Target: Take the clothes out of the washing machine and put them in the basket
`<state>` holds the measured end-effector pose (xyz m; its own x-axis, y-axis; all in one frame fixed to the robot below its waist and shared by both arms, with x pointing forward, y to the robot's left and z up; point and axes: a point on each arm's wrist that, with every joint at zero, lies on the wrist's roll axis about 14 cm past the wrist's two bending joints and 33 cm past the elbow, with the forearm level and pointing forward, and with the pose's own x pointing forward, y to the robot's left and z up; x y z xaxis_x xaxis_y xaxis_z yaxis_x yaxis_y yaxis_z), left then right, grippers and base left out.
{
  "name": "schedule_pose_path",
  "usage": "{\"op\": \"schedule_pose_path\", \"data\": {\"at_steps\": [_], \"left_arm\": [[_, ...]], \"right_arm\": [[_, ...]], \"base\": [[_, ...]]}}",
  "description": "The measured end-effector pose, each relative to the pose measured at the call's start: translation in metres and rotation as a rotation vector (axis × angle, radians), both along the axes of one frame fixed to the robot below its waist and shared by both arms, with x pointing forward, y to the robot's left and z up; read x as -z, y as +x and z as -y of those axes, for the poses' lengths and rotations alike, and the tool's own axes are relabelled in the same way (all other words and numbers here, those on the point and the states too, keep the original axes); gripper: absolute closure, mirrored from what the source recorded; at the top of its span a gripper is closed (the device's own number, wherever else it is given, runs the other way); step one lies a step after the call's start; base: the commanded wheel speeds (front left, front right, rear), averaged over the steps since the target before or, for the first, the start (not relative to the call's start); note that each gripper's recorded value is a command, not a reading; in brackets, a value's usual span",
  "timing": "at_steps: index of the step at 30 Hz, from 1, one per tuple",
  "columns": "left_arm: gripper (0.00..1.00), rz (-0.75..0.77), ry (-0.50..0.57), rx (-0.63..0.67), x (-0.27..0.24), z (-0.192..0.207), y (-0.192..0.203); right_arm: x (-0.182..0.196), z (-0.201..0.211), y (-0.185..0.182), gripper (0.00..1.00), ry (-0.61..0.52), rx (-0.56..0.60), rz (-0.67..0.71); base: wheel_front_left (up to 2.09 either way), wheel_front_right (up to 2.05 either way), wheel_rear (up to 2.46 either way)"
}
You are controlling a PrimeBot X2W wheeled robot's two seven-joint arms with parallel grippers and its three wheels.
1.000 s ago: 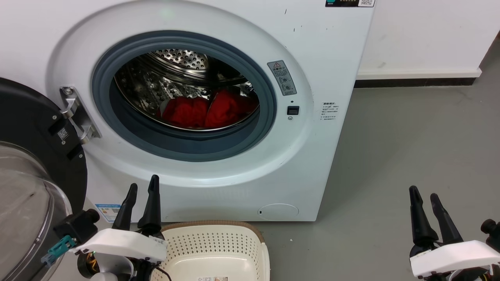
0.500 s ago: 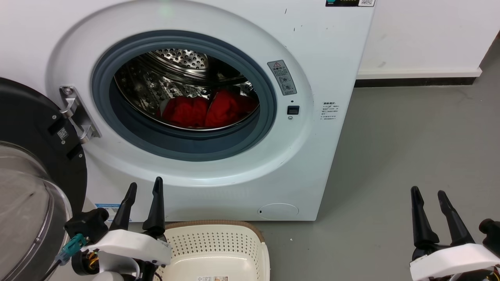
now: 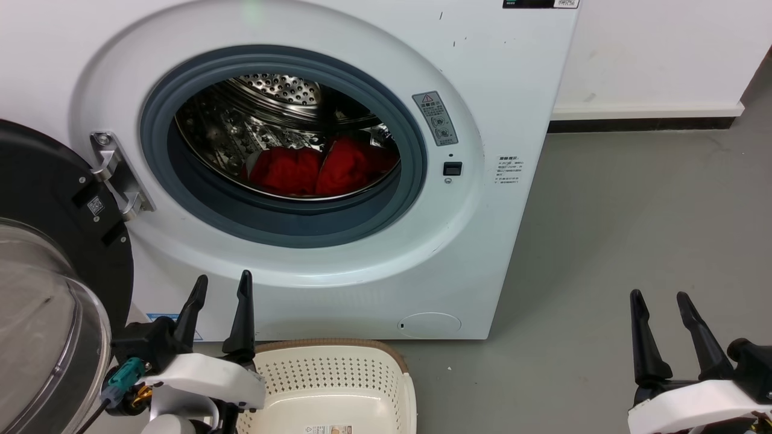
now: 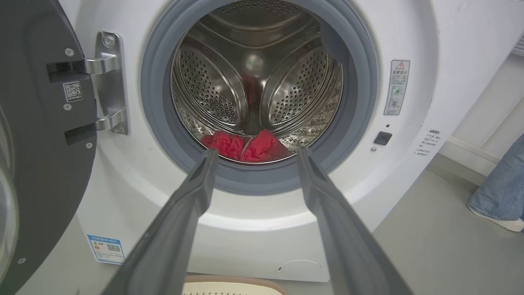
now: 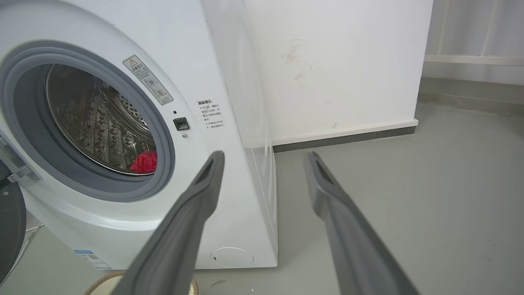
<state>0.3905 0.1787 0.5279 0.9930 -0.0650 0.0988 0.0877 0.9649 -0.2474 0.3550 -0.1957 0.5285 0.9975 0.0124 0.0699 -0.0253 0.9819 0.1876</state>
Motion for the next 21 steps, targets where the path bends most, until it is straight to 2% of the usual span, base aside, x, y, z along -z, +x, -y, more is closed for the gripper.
{"op": "schedule_pose_path", "data": {"at_steps": [9,21], "left_arm": [[0.00,0.015,0.107,0.007,0.0009,0.0022,-0.0001],[0.00,0.025,0.199,0.012,0.0035,0.0040,0.0003]], "right_arm": [[0.0018,-0.0034,-0.0035,0.00,-0.102,-0.008,0.004],[0.0011,-0.0039,-0.0047,0.00,-0.187,-0.009,0.015]], "base": [[0.00,0.00,0.00],[0.00,0.00,0.00]]}}
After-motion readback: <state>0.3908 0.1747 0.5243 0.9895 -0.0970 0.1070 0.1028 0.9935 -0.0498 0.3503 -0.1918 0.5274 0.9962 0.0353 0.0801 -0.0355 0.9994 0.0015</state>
